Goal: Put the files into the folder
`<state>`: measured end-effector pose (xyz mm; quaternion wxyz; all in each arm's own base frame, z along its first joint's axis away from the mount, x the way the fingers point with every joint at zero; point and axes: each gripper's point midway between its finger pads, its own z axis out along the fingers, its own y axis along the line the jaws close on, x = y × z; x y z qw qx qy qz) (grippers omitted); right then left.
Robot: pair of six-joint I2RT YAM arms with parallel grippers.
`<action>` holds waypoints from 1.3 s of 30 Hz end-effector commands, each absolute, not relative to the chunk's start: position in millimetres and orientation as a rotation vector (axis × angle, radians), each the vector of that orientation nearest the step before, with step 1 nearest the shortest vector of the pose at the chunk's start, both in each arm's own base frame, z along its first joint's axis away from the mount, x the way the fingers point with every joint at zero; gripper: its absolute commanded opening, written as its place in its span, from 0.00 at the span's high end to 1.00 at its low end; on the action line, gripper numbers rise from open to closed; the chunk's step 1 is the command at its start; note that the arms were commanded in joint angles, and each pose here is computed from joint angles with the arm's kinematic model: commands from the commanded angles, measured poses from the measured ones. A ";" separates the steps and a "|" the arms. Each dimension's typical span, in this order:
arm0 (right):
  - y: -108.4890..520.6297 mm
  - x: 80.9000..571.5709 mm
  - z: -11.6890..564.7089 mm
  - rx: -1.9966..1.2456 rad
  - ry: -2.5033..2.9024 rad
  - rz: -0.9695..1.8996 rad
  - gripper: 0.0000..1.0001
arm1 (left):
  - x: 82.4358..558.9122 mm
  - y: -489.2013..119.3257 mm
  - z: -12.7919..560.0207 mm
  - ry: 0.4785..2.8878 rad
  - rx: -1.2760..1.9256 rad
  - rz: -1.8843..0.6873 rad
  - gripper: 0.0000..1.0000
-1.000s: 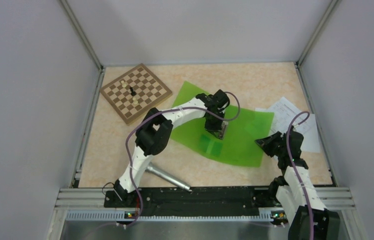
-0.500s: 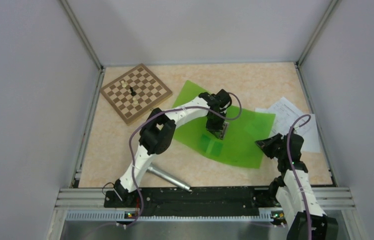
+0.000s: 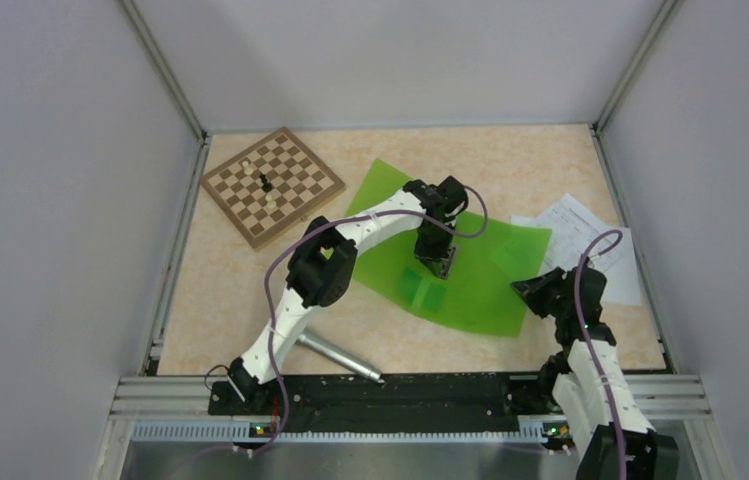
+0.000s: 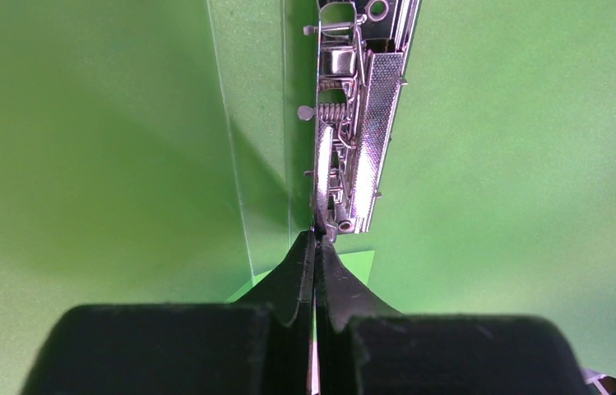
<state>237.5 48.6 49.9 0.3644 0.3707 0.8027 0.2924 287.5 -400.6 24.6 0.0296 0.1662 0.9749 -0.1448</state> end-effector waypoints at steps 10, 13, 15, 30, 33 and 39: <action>70.1 237.7 48.6 0.937 2.092 0.797 1.00 | 292.5 -430.4 8.6 2.966 0.526 -0.602 1.00; 70.2 238.5 49.9 0.941 2.088 0.799 1.00 | 305.8 -418.6 -5.9 2.949 0.485 -0.471 1.00; 71.8 237.8 48.7 0.963 2.084 0.813 1.00 | 318.4 -407.7 -17.4 2.924 0.480 -0.368 1.00; 71.5 219.7 29.8 1.183 1.987 0.869 1.00 | 353.5 -390.6 -25.3 2.826 0.559 -0.243 1.00; 71.2 223.6 32.6 1.181 1.979 0.870 1.00 | 350.4 -378.5 -49.1 2.861 0.568 -0.155 1.00; 73.3 232.2 38.8 1.190 1.961 0.896 1.00 | 340.1 -364.6 -67.3 2.863 0.655 -0.048 1.00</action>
